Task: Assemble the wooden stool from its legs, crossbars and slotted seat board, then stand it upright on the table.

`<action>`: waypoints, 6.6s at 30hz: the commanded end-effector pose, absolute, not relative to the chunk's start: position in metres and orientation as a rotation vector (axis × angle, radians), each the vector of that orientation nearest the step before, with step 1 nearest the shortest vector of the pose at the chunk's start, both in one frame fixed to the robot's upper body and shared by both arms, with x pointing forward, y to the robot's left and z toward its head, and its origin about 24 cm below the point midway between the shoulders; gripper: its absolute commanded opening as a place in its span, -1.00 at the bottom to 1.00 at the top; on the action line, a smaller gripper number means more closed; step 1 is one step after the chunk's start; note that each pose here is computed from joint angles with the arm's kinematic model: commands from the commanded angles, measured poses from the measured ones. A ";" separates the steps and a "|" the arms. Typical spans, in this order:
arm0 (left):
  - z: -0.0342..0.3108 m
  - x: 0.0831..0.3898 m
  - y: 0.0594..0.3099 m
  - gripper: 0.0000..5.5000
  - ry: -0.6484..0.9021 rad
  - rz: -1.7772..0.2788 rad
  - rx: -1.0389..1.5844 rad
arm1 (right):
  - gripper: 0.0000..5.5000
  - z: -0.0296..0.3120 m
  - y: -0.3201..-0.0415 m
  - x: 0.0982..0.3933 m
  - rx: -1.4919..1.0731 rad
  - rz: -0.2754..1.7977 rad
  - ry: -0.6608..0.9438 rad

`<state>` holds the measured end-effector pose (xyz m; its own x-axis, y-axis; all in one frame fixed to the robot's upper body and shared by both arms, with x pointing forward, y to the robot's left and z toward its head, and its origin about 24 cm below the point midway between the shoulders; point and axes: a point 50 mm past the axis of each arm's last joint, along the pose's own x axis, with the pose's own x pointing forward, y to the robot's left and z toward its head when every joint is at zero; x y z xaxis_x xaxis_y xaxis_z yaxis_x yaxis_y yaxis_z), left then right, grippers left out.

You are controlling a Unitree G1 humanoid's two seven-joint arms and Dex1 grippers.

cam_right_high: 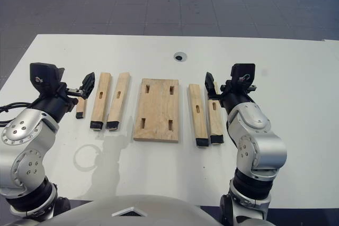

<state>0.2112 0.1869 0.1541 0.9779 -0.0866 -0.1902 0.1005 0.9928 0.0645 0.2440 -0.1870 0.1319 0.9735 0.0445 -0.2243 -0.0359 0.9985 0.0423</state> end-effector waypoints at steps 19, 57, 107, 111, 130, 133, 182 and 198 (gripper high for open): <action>0.150 0.210 0.185 0.58 0.204 -0.081 0.073 | 0.59 0.131 -0.190 0.244 0.017 0.032 0.229; 0.143 0.203 0.182 0.58 0.187 -0.076 0.130 | 0.59 0.048 -0.265 0.173 -0.119 0.045 0.599; 0.164 0.237 0.178 0.56 0.194 -0.352 -0.184 | -0.53 0.138 -0.254 0.273 -0.022 0.128 0.176; 0.194 0.260 0.154 0.56 0.118 -0.696 -0.723 | -0.53 0.169 -0.180 0.282 0.037 0.383 0.040; 0.208 0.285 0.112 0.56 0.295 -0.856 -0.948 | -0.53 0.193 -0.080 0.270 0.026 0.713 -0.085; 0.211 0.288 0.108 0.56 0.305 -0.849 -0.936 | -0.53 0.191 -0.076 0.269 0.031 0.734 -0.080; 0.177 0.284 0.117 -0.78 0.468 -0.723 -0.482 | -0.53 0.149 -0.085 0.249 -0.017 0.774 0.065; 0.185 0.292 0.113 -0.85 0.360 -0.682 -0.562 | -0.53 0.149 -0.083 0.251 -0.018 0.775 0.057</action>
